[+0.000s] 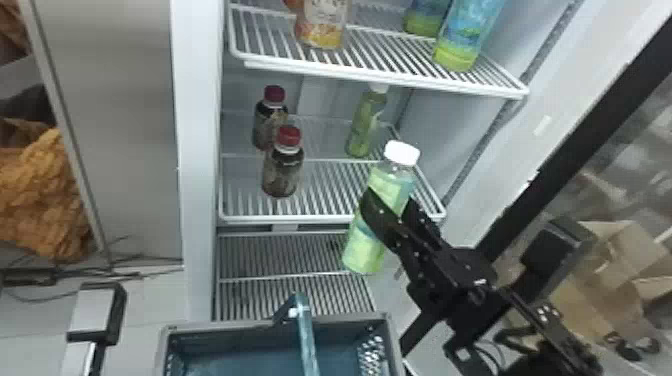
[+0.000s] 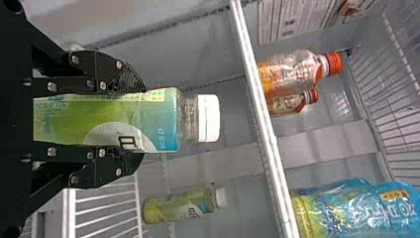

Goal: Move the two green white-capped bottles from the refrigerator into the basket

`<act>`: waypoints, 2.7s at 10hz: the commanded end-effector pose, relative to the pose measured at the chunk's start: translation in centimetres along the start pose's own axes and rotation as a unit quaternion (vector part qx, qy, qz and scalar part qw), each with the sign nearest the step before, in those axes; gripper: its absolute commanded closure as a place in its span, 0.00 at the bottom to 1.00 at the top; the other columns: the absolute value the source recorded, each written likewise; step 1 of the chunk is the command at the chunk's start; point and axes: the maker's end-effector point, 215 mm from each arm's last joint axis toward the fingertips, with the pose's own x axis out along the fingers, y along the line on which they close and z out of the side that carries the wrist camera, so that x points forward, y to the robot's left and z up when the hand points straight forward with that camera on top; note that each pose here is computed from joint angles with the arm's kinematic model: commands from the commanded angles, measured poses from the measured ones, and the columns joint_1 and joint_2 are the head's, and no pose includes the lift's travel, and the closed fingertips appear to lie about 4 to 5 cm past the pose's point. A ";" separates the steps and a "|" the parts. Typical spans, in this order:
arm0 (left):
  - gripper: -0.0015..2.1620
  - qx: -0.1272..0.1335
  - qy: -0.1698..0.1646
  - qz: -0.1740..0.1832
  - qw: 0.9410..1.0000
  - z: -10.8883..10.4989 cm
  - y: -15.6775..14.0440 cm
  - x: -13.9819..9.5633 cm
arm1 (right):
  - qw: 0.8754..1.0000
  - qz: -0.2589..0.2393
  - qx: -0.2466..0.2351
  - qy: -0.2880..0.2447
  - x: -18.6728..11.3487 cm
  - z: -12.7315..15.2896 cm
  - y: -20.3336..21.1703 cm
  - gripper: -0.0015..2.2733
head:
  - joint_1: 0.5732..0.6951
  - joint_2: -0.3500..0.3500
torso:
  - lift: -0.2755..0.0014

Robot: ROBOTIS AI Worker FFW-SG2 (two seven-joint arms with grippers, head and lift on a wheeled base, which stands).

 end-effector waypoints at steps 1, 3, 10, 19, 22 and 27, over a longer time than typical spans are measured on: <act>0.53 0.000 0.000 0.000 1.000 0.0 0.0 0.0 | 1.000 -0.001 -0.004 0.014 -1.2 0.1 0.4 0.38 | 1.00 0.00 | 0.04; 0.53 0.000 0.000 0.002 1.000 0.0 0.1 0.0 | 0.999 0.001 -0.007 0.035 -3.2 0.4 1.5 0.38 | 1.00 0.00 | 0.04; 0.53 -0.003 0.001 0.008 1.000 -0.1 0.7 0.0 | 0.989 0.008 0.015 0.146 -8.2 -4.1 3.8 0.38 | 1.00 0.00 | 0.04; 0.53 -0.007 0.003 0.009 1.000 0.0 1.1 0.1 | 0.956 -0.003 0.040 0.291 -13.1 -11.5 4.0 0.38 | 1.00 0.00 | 0.04; 0.53 -0.007 0.004 0.008 1.000 -0.1 1.0 0.1 | 0.955 -0.003 0.041 0.295 -13.3 -11.7 3.9 0.25 | 1.00 0.00 | 0.04; 0.53 -0.009 0.003 0.006 1.000 -0.2 0.9 0.2 | 0.976 -0.019 0.018 0.218 -10.9 -7.9 2.0 0.13 | 1.00 0.00 | 0.04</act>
